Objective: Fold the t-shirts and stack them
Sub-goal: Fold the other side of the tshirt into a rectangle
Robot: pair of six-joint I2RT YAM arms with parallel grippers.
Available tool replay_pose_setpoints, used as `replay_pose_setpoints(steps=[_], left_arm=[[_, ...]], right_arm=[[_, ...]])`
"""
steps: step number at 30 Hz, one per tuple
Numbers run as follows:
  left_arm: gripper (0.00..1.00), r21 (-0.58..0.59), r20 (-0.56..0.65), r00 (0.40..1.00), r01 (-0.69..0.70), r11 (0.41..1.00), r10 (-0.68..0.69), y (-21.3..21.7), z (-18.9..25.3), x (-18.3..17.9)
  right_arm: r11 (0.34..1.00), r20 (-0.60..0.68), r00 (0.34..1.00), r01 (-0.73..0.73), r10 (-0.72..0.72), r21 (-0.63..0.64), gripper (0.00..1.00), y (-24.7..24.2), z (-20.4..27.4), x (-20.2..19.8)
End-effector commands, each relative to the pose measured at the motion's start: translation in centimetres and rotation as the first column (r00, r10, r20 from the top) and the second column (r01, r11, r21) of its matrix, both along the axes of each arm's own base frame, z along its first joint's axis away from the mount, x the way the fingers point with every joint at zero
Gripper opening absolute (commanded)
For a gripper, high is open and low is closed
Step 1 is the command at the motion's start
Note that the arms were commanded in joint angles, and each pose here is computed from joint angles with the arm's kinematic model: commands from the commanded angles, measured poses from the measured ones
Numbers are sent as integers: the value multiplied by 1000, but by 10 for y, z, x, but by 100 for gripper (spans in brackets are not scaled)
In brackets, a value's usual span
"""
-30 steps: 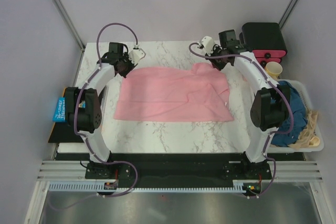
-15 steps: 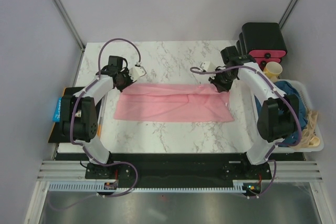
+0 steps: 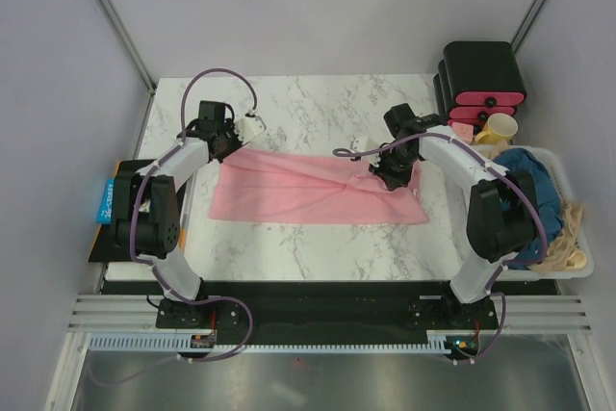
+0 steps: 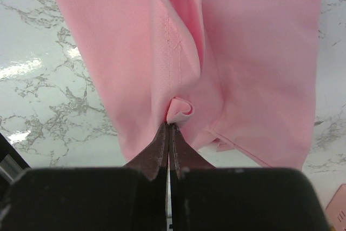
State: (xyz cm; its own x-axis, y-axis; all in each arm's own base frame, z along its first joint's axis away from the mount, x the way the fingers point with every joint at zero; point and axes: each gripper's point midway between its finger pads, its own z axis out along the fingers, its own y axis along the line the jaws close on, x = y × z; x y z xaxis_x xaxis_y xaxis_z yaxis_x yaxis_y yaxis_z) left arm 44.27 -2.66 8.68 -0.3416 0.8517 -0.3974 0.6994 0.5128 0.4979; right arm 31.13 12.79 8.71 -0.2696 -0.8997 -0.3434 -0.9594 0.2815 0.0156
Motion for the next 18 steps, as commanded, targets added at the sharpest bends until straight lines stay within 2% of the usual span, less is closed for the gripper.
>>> replay_pose_setpoints(steps=[1,13,18], left_arm=[[2,17,52,999,4,1000,-5,4,9,6],[2,37,26,999,47,998,-48,4,9,-8],[2,54,17,998,59,997,-60,6,7,-10]], right_arm=[[1000,16,1000,-17,17,-4,0,1,-3,6],[999,6,999,-47,47,-12,0,0,-1,1],[997,-22,997,-76,76,-27,7,2,-3,-6]])
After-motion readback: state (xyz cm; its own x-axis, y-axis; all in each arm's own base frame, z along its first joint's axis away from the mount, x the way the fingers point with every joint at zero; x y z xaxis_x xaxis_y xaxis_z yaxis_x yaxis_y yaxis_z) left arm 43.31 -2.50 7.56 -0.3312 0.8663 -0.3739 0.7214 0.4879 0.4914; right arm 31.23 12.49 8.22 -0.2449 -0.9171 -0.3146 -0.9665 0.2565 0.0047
